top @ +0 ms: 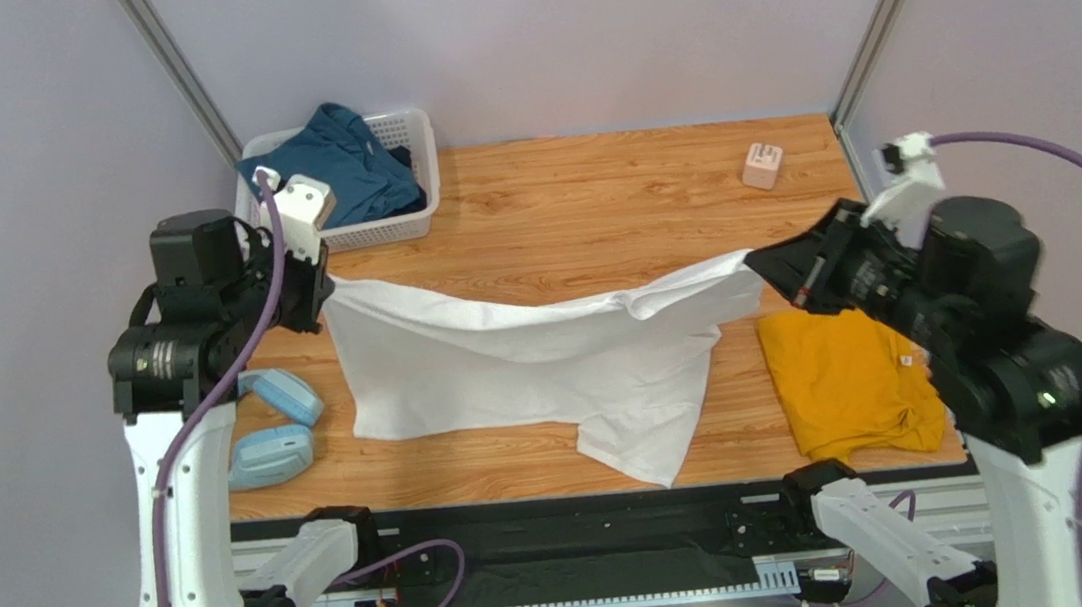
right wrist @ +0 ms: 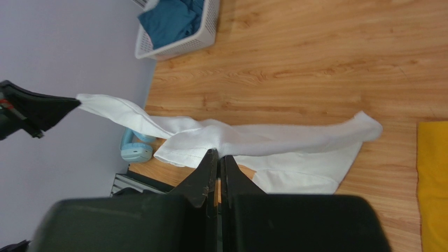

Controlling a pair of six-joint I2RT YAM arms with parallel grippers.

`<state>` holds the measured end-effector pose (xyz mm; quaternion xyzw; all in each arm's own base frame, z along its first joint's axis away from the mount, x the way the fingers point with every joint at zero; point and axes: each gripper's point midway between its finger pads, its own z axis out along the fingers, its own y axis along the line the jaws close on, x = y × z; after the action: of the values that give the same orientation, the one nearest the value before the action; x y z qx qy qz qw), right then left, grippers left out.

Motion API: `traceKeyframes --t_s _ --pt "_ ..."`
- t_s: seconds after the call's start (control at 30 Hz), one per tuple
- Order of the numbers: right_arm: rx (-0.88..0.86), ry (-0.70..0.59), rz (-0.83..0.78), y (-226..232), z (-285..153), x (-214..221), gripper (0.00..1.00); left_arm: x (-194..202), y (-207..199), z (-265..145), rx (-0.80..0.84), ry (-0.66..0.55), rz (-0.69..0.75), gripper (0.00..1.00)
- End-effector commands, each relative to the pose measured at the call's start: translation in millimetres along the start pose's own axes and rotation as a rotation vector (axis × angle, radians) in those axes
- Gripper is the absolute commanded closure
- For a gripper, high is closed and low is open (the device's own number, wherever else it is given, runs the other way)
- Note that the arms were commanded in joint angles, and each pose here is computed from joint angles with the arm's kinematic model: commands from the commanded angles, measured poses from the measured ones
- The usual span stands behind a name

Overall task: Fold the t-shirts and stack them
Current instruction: Flatten out the tshirt

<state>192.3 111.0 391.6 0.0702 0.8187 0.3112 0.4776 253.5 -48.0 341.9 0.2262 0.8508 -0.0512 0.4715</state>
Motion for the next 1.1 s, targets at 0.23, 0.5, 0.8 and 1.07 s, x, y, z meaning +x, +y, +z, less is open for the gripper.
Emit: traceKeyframes --t_s 0.23,0.5,0.8,1.07 --pt "-0.227 -0.306 -0.118 76 -182 -28 1.00 -22 -43 -156 -0.043 -0.270 0.067 1.00" --pt "-0.211 -0.339 -0.113 76 -179 -38 1.00 -11 -42 -157 -0.076 -0.278 0.080 1.00" --pt "0.107 -0.197 -0.053 -1 -19 -54 1.00 42 2 8 -0.062 -0.008 0.053 1.00" --pt "0.244 -0.023 0.045 -66 124 -57 1.00 73 43 156 -0.024 0.252 0.012 1.00"
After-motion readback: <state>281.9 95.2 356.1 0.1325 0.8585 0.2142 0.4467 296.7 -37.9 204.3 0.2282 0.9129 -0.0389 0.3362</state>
